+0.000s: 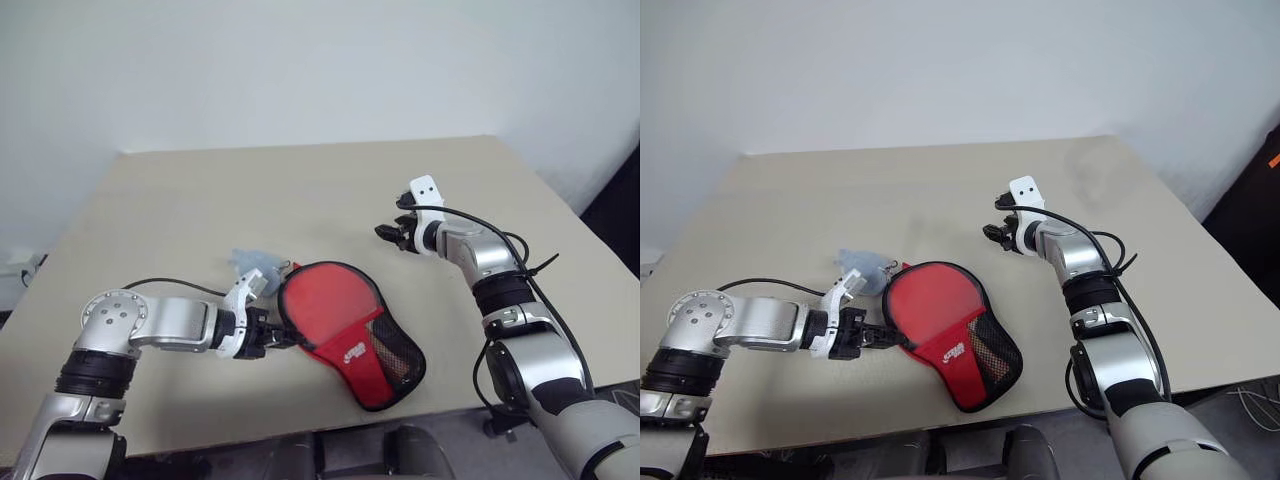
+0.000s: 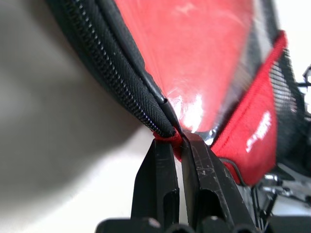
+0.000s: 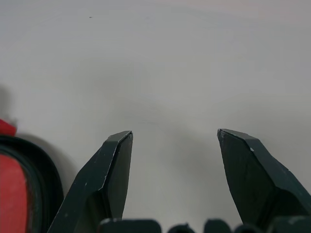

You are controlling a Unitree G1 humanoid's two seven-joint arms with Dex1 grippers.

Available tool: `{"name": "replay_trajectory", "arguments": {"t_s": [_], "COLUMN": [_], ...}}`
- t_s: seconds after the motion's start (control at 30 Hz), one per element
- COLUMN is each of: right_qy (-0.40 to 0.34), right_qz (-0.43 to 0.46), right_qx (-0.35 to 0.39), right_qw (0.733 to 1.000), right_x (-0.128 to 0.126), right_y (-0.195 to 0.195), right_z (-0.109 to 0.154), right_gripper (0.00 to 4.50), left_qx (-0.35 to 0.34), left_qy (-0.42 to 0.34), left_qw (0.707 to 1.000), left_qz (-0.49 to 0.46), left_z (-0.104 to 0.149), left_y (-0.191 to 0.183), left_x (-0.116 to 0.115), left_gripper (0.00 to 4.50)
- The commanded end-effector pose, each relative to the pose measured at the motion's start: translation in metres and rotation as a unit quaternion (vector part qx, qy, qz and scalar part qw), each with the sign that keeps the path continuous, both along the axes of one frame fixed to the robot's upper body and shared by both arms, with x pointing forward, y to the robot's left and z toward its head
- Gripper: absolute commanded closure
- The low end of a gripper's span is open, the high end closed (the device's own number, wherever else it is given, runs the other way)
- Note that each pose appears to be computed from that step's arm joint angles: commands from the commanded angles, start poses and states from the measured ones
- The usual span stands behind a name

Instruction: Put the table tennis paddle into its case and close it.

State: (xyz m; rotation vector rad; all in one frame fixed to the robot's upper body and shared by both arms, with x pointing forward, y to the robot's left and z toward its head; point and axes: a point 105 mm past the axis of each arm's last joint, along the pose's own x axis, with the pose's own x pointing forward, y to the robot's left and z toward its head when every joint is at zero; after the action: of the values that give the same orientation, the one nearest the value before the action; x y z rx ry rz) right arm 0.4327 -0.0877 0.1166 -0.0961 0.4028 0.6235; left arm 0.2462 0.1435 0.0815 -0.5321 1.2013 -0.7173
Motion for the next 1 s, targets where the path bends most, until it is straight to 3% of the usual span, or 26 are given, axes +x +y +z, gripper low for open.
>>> {"name": "replay_trajectory", "arguments": {"t_s": [0.03, 0.23, 0.47, 0.57, 0.73, 0.87, 1.0], "right_qy": [-0.034, -0.035, -0.039, -0.041, -0.041, -0.043, -0.043], "right_qz": [0.008, 0.009, 0.018, 0.022, 0.023, 0.025, 0.025], "right_qx": [0.001, 0.002, 0.005, 0.003, 0.001, 0.000, 0.000], "right_qw": [0.999, 0.999, 0.999, 0.999, 0.999, 0.999, 0.999], "right_x": [0.005, 0.005, 0.003, 0.003, 0.003, 0.003, 0.003], "right_y": [0.005, 0.006, 0.008, 0.009, 0.009, 0.010, 0.010], "right_z": [0.021, 0.022, 0.024, 0.023, 0.023, 0.024, 0.024], "right_gripper": [1.47, 1.47, 1.47, 1.47, 1.47, 1.47, 1.47], "left_qx": [-0.031, -0.029, 0.023, 0.064, 0.070, 0.068, 0.063], "left_qy": [-0.006, 0.003, 0.008, -0.028, -0.075, -0.089, -0.085], "left_qw": [0.998, 0.997, 0.999, 0.996, 0.992, 0.991, 0.991], "left_qz": [-0.052, -0.067, -0.032, -0.056, -0.067, -0.073, -0.082], "left_z": [0.013, 0.013, -0.003, -0.003, 0.004, 0.006, 0.007], "left_y": [-0.009, -0.006, 0.010, 0.014, 0.015, 0.016, 0.018], "left_x": [-0.012, -0.020, -0.010, -0.008, -0.001, 0.000, -0.003], "left_gripper": [4.49, 4.49, 4.49, 4.49, 4.49, 3.47, 2.07]}}
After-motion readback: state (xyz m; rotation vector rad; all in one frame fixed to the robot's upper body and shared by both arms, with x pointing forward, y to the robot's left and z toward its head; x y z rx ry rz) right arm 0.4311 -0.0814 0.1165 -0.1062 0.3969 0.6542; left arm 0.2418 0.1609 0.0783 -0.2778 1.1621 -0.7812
